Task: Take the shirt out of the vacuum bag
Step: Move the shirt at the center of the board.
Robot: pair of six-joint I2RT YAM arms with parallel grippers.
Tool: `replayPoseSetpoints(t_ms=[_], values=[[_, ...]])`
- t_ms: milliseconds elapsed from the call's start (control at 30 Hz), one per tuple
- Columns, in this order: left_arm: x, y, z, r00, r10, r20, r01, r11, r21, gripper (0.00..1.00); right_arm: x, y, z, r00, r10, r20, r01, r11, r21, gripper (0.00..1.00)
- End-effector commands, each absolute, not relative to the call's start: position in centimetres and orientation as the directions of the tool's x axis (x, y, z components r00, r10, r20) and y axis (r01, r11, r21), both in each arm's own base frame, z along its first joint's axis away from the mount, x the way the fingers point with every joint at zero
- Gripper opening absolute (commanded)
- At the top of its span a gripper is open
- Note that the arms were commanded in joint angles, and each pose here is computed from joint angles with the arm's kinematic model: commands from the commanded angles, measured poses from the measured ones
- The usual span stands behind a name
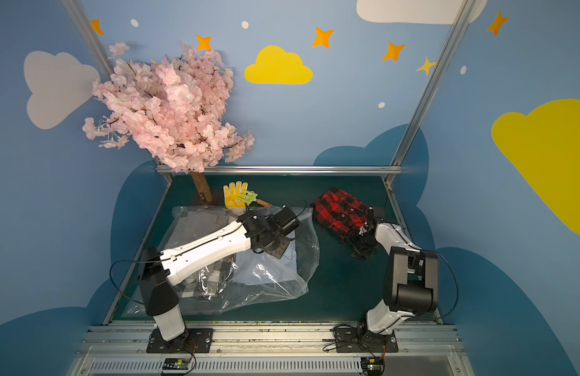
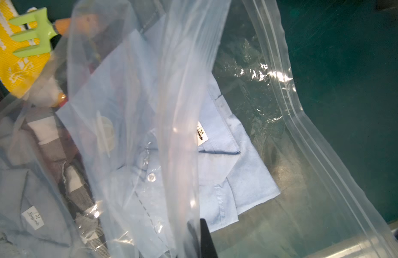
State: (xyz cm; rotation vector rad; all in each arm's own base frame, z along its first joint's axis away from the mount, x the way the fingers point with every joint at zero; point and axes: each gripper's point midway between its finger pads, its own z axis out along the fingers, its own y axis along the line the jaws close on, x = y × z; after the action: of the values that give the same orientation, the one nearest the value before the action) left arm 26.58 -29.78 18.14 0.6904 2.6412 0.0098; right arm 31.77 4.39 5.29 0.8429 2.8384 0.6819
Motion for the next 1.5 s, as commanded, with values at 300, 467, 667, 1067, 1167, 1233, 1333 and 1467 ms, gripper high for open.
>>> replayPoseSetpoints(t_ms=[300,467,667,1067,1167,1233,1333,1467], values=[[26.4,-24.6,20.6,-0.819,0.324,-0.473,0.353,0.935,0.029,0.09,36.9,-0.2,1.3,-0.740,0.672,-0.019,0.634,0.707,0.313,0.47],[26.2,-23.1,21.5,-0.815,0.295,-0.499,0.332,0.943,0.015,0.09,40.2,-2.3,1.7,-0.722,0.690,-0.042,0.653,0.701,0.288,0.35],[26.0,-21.9,21.5,-0.820,0.271,-0.504,0.313,0.950,0.002,0.10,44.5,-3.6,2.7,-0.716,0.693,-0.081,0.649,0.705,0.287,0.03],[25.1,-22.0,20.6,-0.839,0.264,-0.475,0.319,0.947,-0.037,0.09,45.0,-5.8,5.3,-0.775,0.614,-0.147,0.580,0.784,0.221,0.41],[25.0,-22.1,20.5,-0.836,0.267,-0.479,0.329,0.943,-0.049,0.09,43.8,-5.5,8.1,-0.784,0.594,-0.178,0.545,0.797,0.260,0.46],[25.0,-22.0,20.6,-0.836,0.265,-0.481,0.327,0.944,-0.048,0.09,43.0,-4.2,10.3,-0.804,0.562,-0.195,0.495,0.814,0.304,0.49],[24.9,-21.8,20.8,-0.833,0.262,-0.487,0.324,0.945,-0.047,0.09,41.9,-1.4,13.2,-0.849,0.477,-0.227,0.392,0.857,0.335,0.52],[25.0,-21.5,21.0,-0.822,0.267,-0.502,0.327,0.944,-0.033,0.09,43.2,3.4,14.8,-0.883,0.374,-0.283,0.253,0.888,0.384,0.57]])
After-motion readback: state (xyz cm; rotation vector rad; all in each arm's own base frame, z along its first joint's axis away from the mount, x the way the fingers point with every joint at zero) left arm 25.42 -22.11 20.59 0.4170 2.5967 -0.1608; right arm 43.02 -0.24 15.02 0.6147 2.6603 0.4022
